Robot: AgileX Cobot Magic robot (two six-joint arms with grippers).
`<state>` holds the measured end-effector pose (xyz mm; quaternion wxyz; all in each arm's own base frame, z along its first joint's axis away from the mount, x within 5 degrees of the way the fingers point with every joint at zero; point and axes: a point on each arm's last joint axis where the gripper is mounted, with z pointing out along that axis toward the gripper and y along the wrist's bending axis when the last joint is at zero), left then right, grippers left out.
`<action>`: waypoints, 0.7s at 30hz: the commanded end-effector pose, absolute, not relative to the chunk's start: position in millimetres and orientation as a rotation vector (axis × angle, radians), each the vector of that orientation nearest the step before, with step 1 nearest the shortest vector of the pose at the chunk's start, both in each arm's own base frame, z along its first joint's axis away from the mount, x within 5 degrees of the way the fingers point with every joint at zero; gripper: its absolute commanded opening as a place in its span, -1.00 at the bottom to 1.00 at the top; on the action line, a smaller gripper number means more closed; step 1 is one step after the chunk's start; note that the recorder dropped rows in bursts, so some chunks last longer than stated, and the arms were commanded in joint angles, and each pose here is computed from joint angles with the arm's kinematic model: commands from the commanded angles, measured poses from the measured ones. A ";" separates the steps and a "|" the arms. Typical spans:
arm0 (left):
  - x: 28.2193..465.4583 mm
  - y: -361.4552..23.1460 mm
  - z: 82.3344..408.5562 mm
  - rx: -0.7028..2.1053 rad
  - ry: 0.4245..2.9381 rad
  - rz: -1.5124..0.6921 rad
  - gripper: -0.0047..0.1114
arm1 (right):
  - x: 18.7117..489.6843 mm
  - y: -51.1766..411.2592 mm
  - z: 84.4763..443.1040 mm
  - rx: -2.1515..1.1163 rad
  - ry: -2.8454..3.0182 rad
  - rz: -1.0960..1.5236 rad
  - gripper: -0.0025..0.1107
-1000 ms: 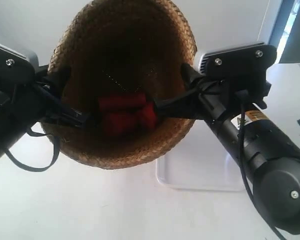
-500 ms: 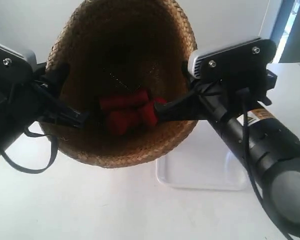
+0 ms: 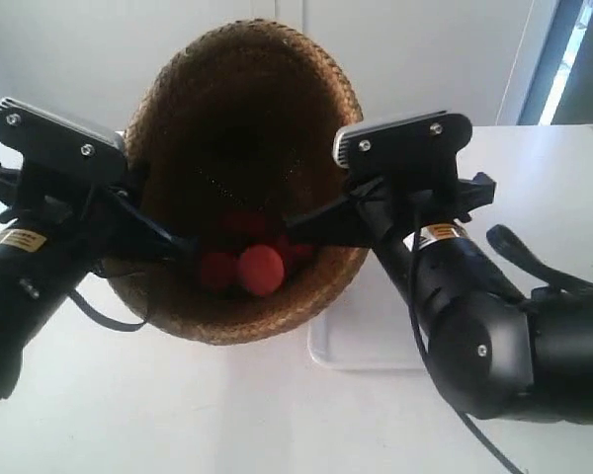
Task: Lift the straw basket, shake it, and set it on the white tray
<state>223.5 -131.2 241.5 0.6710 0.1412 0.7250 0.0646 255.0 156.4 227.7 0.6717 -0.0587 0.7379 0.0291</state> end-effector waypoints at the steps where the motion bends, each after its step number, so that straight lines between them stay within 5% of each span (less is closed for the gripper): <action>1: 218.2 -131.2 250.1 0.374 1.553 0.125 -0.92 | 247.8 156.1 257.0 -0.158 1.518 0.080 -0.96; 21: 216.3 -133.7 259.3 0.380 1.463 0.110 -0.92 | 239.0 151.4 273.7 -0.184 1.483 0.080 -0.96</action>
